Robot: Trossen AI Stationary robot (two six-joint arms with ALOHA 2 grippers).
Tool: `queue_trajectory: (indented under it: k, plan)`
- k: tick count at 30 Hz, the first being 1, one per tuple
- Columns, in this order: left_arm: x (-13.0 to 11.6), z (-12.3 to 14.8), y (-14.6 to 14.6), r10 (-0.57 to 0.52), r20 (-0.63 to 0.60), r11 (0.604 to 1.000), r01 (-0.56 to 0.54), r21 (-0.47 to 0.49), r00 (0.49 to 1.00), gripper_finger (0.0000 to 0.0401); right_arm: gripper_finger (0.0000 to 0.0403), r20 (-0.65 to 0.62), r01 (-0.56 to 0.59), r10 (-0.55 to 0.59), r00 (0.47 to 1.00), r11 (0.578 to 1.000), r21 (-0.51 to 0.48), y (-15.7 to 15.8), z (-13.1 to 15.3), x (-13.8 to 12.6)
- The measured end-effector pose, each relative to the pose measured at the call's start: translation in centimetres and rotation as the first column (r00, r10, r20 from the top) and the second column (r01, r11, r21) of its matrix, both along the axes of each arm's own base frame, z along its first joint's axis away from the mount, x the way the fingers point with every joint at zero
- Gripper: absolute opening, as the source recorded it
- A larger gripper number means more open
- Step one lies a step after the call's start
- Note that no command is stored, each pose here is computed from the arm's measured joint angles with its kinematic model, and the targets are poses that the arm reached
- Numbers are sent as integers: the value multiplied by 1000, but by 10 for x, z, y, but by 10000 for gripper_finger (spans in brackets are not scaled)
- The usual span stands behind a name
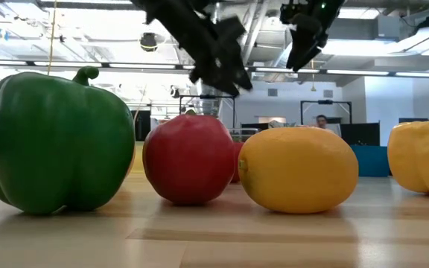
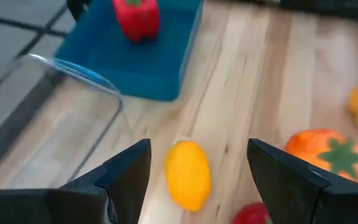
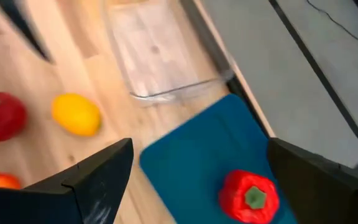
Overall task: Sort produce into baskets
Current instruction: Put the top yellow lemon into the yellow bin
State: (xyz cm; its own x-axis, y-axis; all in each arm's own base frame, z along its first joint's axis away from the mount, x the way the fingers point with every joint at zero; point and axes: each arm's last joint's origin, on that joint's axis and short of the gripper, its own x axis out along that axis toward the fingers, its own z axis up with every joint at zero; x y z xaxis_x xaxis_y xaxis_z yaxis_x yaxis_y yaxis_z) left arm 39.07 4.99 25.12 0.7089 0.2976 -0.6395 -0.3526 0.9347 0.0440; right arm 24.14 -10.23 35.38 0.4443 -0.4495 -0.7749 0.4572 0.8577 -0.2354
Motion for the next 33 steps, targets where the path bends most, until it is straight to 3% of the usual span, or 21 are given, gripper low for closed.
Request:
queue_trajectory:
  k: [7,15,22,33]
  plan:
    - [38,-40,4,4,-88,999,-8,-43,996,254,396,23,-51,50,998,998,23,25,6,-3]
    - [45,-70,5,40,-163,997,-50,-60,986,254,396,56,-81,78,995,995,60,50,15,-15]
    - [42,-72,8,105,-204,994,-104,13,973,254,396,75,-137,131,989,987,79,71,18,-18]
    - [41,-73,10,96,-209,995,-100,-7,973,254,396,76,-221,215,974,971,87,93,16,-14]
